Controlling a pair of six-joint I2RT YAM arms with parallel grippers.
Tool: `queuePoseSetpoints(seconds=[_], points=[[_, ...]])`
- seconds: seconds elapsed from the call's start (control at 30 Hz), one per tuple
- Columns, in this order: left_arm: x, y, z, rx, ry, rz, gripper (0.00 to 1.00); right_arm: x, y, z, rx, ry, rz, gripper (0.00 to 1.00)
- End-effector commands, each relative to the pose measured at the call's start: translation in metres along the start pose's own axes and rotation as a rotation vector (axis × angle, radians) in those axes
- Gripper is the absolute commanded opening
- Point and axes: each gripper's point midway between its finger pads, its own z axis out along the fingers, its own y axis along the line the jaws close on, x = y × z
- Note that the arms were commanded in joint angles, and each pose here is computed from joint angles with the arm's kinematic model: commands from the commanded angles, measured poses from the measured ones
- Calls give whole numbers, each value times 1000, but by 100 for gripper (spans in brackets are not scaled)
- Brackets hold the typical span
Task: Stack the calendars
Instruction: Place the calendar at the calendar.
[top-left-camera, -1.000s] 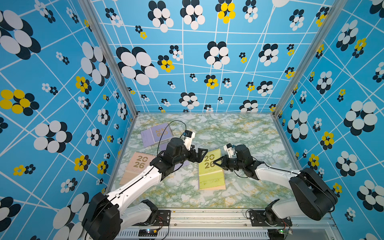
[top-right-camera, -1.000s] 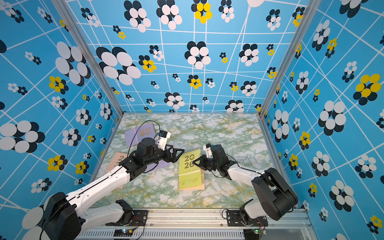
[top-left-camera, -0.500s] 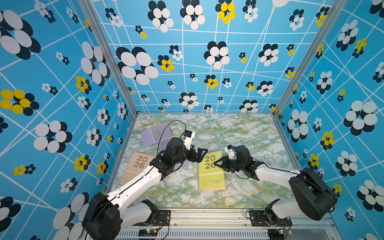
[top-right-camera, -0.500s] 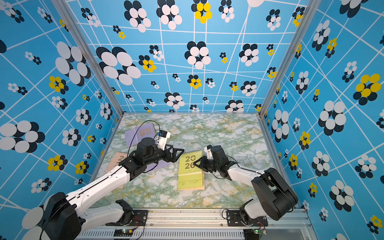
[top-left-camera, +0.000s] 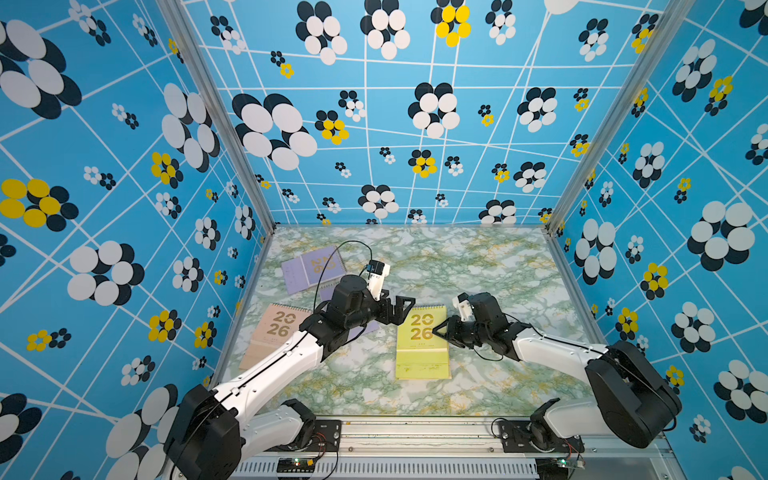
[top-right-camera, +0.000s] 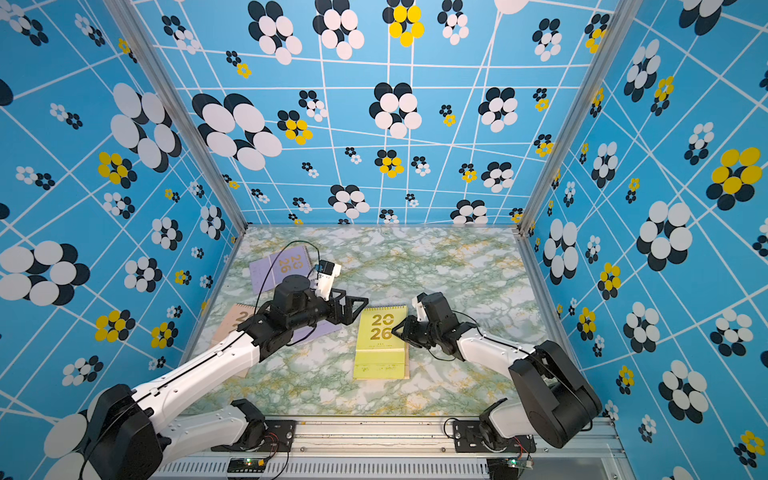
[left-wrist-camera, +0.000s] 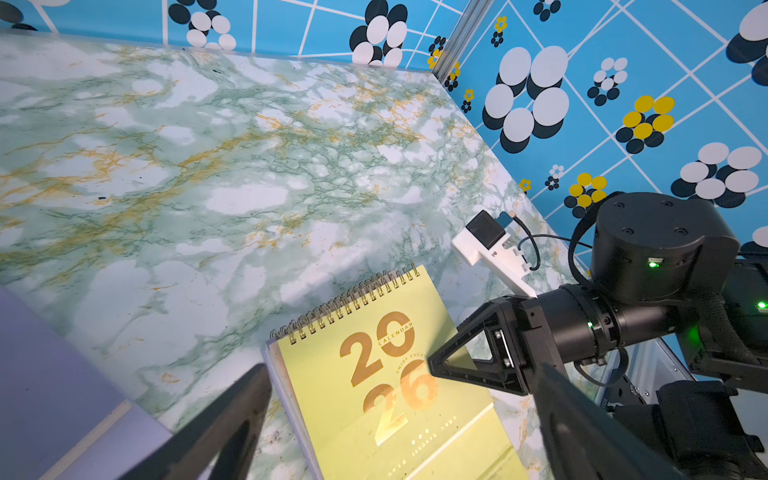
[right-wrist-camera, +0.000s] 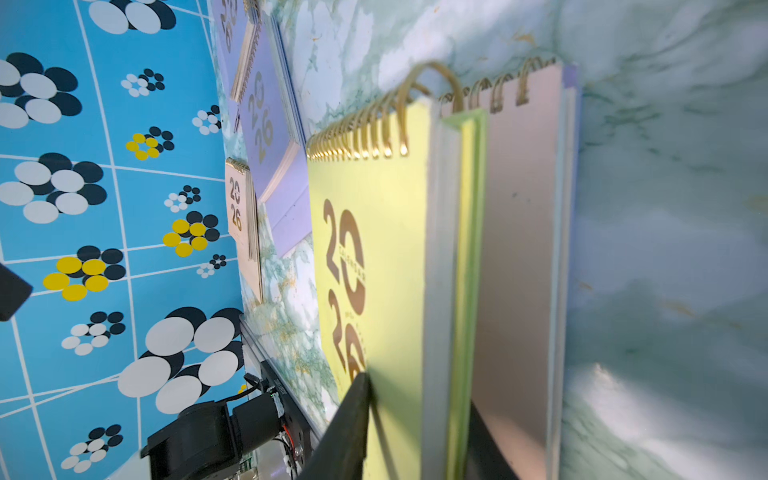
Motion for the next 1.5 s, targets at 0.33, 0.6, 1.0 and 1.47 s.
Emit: queuePoseSetpoints(seconds=[0.33,0.6,1.0,1.47], points=[[3,3,-6,1,-10,-1,99,-8,-1,-3,52,-26,-26,21],[5,5,-9,-10,-6,1,100,-8,-9,-1,70,-22,-15,15],[16,12,-6,-32,20,-24,100,-3,-28,-8,129,-27,7,21],[36,23,-1,-59,53,-67,100,-1,-38,-6,167,-4,16,35]])
